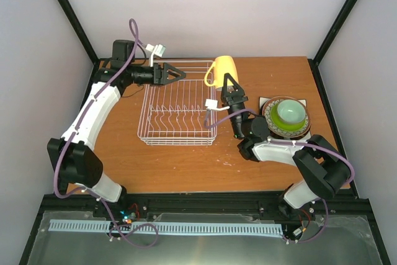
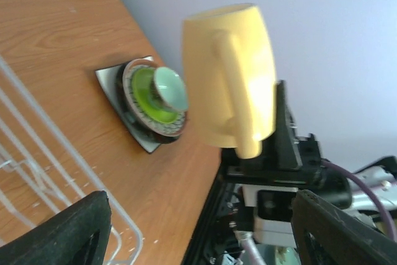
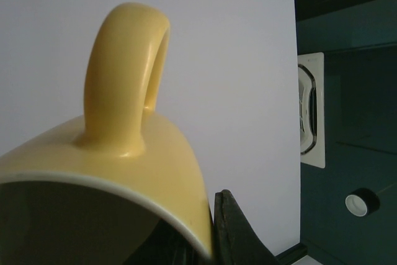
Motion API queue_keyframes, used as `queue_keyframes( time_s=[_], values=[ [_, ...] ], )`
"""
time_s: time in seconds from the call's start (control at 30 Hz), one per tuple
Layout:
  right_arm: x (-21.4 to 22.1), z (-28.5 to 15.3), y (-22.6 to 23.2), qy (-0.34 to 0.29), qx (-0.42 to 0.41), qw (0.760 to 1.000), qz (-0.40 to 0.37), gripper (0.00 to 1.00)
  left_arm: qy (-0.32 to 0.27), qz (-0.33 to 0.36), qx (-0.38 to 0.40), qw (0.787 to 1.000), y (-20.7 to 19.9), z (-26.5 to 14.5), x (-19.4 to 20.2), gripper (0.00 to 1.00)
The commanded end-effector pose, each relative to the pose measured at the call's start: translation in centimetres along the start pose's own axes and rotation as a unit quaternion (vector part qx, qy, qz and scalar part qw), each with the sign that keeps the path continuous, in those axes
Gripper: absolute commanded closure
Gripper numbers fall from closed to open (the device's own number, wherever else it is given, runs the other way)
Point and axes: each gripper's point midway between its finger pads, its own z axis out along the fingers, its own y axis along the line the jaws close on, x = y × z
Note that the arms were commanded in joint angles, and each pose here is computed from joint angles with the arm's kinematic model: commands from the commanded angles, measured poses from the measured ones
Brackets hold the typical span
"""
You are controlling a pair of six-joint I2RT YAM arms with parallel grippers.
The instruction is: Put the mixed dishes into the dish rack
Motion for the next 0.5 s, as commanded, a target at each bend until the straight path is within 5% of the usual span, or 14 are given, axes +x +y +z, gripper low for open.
queue_keyframes(
  time_s=[0.0, 0.47],
  values=[
    [0.7, -0.3, -5.7, 0.005, 0.108, 0.994, 0.021, 0.97, 0.002, 0.032, 0.076, 0.997, -4.8, 0.9, -0.4, 0.2],
    [-1.1, -0.1, -5.7, -0.015, 0.111, 0.993, 0.037, 0.97, 0.028, 0.023, 0.086, 0.996, -4.7, 4.5, -0.1, 0.23]
  ],
)
